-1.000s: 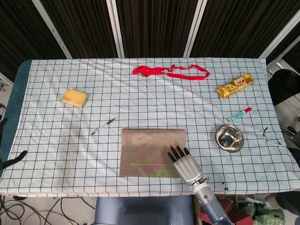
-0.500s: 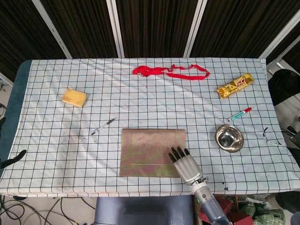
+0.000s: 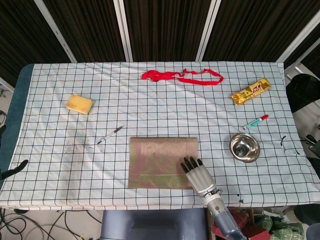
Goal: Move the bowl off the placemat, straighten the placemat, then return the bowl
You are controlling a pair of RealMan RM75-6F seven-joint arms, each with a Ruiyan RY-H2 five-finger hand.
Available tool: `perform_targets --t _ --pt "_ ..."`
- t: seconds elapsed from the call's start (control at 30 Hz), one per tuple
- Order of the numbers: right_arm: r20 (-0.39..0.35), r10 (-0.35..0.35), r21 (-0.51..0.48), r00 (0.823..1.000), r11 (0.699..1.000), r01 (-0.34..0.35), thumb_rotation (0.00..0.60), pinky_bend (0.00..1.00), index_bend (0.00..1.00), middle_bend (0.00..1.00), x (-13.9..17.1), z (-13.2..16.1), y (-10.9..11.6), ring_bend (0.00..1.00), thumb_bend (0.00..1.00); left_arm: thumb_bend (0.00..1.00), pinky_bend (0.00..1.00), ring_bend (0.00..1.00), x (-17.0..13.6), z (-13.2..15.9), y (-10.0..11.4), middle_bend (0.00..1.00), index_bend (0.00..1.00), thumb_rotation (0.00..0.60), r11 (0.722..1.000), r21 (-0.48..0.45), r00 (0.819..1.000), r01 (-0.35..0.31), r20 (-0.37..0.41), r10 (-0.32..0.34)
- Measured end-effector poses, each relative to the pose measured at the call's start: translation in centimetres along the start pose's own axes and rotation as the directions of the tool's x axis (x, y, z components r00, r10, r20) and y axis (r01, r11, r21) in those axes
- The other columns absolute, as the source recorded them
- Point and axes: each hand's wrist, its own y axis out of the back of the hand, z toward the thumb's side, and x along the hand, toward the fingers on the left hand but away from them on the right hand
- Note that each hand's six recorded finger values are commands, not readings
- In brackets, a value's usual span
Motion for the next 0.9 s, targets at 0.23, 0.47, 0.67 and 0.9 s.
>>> perform_targets --t 0.23,0.47,0.67,0.9 --pt "-0.010 0.008 -0.030 1.000 1.000 -0.009 0.600 0.19 0.12 0.05 -0.2 0.4 -0.4 0.08 0.15 0.02 0.00 0.00 0.0 0.0 0.0 0.00 0.00 0.600 1.000 -0.003 1.000 -0.001 -0.001 0.001" --pt "-0.029 -0.021 -0.073 0.999 0.997 0.019 0.600 0.19 0.12 0.05 -0.3 1.0 0.1 0.08 0.30 0.02 0.00 0.00 0.0 0.0 0.0 0.00 0.00 0.600 1.000 -0.006 1.000 -0.002 -0.001 0.002" --pt "-0.038 -0.051 -0.114 0.998 0.992 0.046 0.600 0.19 0.12 0.05 -0.4 1.4 0.4 0.08 0.35 0.02 0.00 0.00 -0.1 0.0 0.0 0.00 0.00 0.600 1.000 -0.009 1.000 -0.004 -0.001 0.004" --pt "-0.034 -0.062 -0.142 0.998 0.988 0.056 0.600 0.19 0.12 0.06 -0.7 1.7 0.5 0.08 0.40 0.02 0.00 0.00 -0.1 0.1 0.0 0.00 0.00 0.600 1.000 -0.012 1.000 -0.004 -0.001 0.004"
